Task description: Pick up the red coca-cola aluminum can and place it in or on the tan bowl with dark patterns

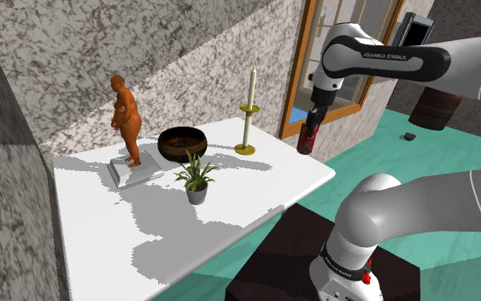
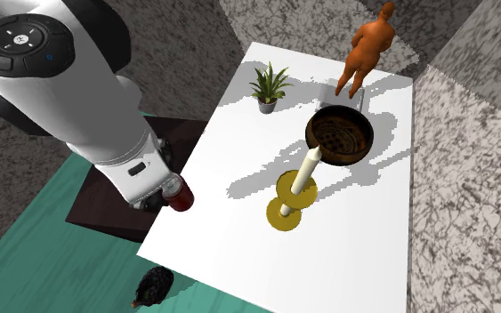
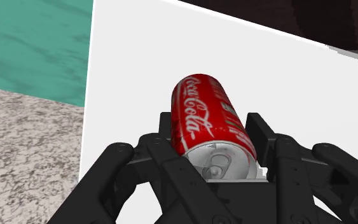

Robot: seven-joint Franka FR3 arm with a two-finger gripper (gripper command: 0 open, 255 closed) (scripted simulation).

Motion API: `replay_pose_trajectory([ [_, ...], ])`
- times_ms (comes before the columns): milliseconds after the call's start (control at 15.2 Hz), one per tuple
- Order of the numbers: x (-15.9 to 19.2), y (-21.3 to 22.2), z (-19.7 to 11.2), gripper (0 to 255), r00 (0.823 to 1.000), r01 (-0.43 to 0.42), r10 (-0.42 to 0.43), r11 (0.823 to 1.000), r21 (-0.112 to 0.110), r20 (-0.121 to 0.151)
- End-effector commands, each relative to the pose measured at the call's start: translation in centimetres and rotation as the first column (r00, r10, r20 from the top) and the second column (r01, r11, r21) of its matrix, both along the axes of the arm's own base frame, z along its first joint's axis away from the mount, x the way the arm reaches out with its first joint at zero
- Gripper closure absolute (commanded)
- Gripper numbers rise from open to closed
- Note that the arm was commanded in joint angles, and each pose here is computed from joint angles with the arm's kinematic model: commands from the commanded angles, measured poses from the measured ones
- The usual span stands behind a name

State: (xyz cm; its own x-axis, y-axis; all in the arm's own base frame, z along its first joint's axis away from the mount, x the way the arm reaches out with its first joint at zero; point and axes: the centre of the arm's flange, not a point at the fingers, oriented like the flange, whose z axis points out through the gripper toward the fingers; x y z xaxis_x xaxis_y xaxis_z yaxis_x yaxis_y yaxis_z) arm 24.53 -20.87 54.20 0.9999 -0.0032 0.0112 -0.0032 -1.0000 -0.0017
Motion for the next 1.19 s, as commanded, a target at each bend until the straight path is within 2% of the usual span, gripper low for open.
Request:
replay_pose_trajectory([
  [0, 0.1, -0.1, 1.2, 255, 1.000, 0.000, 0.000, 1.000, 0.000, 0.000],
  [858, 0.1, -0.1, 7.6, 255, 1.000, 0.000, 0.000, 1.000, 0.000, 0.000],
  [1122, 4.5, 2.7, 7.9, 255, 1.000, 0.000, 0.000, 1.000, 0.000, 0.000],
])
